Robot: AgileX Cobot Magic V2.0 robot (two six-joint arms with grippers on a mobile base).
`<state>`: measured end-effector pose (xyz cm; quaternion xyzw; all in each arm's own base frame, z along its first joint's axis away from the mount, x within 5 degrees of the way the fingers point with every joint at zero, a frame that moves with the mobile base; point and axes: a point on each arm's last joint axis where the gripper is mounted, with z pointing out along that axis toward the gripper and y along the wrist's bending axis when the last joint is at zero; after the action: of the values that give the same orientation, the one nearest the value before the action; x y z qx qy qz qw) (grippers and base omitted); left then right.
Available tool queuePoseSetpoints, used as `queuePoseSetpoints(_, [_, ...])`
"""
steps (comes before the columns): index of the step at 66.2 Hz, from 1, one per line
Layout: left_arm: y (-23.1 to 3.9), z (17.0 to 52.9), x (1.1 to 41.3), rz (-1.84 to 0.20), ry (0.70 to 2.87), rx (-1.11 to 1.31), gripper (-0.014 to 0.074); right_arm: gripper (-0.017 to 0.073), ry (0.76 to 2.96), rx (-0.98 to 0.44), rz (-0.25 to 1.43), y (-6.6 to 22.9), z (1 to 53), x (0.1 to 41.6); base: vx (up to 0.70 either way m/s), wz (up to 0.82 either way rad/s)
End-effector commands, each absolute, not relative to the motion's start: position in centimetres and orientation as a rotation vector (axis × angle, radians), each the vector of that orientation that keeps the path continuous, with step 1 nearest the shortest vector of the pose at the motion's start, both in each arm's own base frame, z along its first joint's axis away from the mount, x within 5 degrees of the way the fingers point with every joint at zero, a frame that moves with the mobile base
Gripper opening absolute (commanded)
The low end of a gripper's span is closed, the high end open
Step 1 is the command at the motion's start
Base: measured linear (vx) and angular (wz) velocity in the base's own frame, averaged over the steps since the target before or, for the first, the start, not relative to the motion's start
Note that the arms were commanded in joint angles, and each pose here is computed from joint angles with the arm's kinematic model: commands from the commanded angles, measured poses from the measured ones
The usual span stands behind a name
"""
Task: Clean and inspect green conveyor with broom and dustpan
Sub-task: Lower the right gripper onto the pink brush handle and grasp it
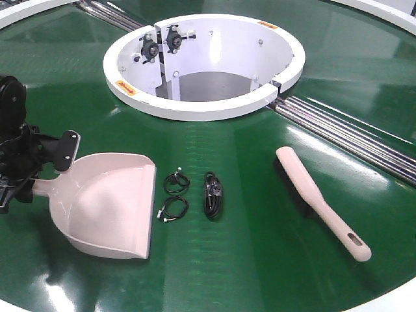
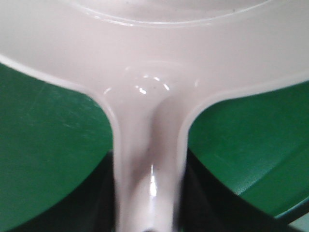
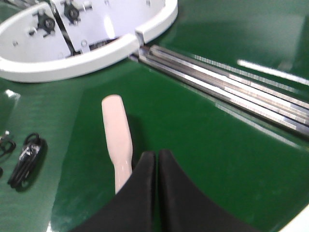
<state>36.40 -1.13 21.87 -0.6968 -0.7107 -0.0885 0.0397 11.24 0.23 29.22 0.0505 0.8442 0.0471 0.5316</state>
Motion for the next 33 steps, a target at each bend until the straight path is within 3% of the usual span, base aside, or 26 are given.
queuePoseSetpoints(1, [-1.3,24.0,36.1,-0.322,-2.167,-2.175,0.0,-0.0003,1.956,0.112,0.088,0.0,30.7,12.0,0.0,0.0])
queuePoseSetpoints(14, [-1.3,24.0,36.1,-0.322,-2.167,-2.175,0.0,0.0083,2.125,0.076,0.053,0.0,31.0,12.6,0.0,0.0])
queuePoseSetpoints(33, [-1.3,24.0,36.1,-0.322,-2.167,-2.175,0.0,0.0402,2.288,0.029,0.044,0.1,31.6,15.0,0.0,0.0])
